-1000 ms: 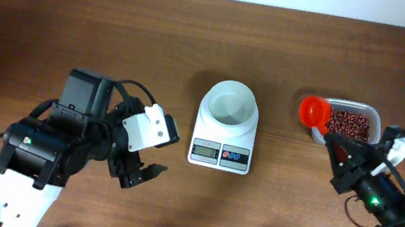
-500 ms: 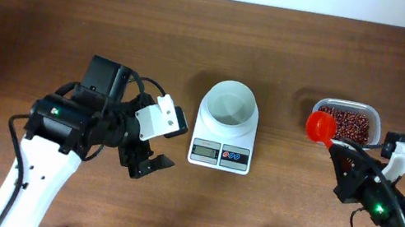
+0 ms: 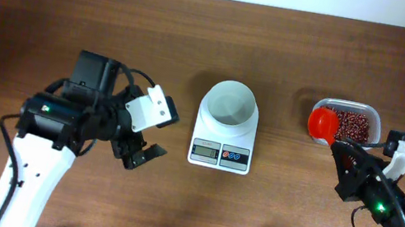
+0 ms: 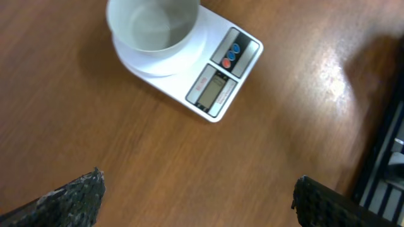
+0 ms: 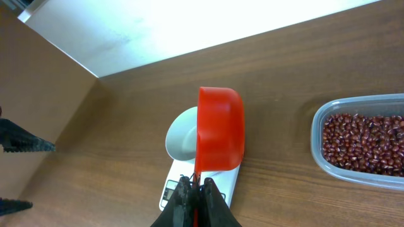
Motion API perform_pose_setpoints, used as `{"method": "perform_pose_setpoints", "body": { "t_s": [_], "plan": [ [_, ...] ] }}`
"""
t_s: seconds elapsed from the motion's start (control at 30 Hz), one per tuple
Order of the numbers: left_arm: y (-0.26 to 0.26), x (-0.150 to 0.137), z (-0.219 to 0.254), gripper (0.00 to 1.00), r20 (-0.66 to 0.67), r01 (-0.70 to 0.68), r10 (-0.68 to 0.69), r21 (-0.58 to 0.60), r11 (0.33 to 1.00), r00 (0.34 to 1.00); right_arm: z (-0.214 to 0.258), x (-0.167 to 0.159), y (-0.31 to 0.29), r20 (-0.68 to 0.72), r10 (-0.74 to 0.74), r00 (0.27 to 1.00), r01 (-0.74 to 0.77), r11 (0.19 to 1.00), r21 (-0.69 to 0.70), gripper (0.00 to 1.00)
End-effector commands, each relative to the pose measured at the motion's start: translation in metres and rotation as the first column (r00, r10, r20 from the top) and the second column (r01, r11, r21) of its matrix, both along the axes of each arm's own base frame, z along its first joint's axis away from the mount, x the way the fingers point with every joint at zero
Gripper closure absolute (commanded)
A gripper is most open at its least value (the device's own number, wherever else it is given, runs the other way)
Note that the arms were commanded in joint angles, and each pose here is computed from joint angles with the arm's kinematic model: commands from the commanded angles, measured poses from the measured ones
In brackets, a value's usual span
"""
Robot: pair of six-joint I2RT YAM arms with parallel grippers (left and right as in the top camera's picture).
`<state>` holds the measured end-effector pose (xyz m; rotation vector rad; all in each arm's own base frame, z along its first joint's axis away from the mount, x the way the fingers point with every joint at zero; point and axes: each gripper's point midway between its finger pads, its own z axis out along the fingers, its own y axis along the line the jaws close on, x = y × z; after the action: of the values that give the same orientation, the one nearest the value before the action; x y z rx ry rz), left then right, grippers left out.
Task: Scoop and weigh 50g on scale
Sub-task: 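Move the scoop with the right gripper over the bean tub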
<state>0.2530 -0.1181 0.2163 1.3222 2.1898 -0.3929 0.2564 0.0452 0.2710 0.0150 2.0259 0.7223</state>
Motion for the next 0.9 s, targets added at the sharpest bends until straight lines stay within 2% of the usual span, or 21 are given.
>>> {"method": "perform_pose_setpoints", "body": {
  "t_s": [0.0, 0.1, 0.17, 0.3, 0.87],
  "plan": [
    [-0.008, 0.005, 0.03, 0.01, 0.06, 0.022, -0.017, -0.075, 0.997, 0.998, 0.009, 0.0, -0.001, 0.021, -0.005, 1.0, 0.006, 1.0, -0.002, 0.96],
    [-0.01, 0.001, 0.036, 0.01, 0.051, 0.031, -0.026, -0.094, 0.995, 0.998, 0.005, -0.002, 0.0, 0.0, -0.006, 1.0, 0.006, 1.0, 0.004, 0.96],
    [-0.015, -0.005, 0.037, 0.01, 0.065, 0.094, -0.088, -0.104, 0.99, 0.994, 0.003, -0.003, 0.0, -0.01, -0.006, 1.0, 0.006, 1.0, 0.007, 0.96],
    [-0.005, 0.0, 0.031, 0.01, 0.069, 0.059, -0.056, -0.039, 0.998, 0.996, 0.002, -0.004, 0.0, -0.014, -0.006, 1.0, 0.006, 1.0, 0.009, 0.96],
    [0.001, 0.003, 0.028, 0.01, 0.071, 0.03, -0.03, -0.005, 1.0, 0.997, -0.005, -0.008, 0.002, -0.058, -0.006, 0.998, 0.007, 1.0, 0.022, 0.96]
  ]
}}
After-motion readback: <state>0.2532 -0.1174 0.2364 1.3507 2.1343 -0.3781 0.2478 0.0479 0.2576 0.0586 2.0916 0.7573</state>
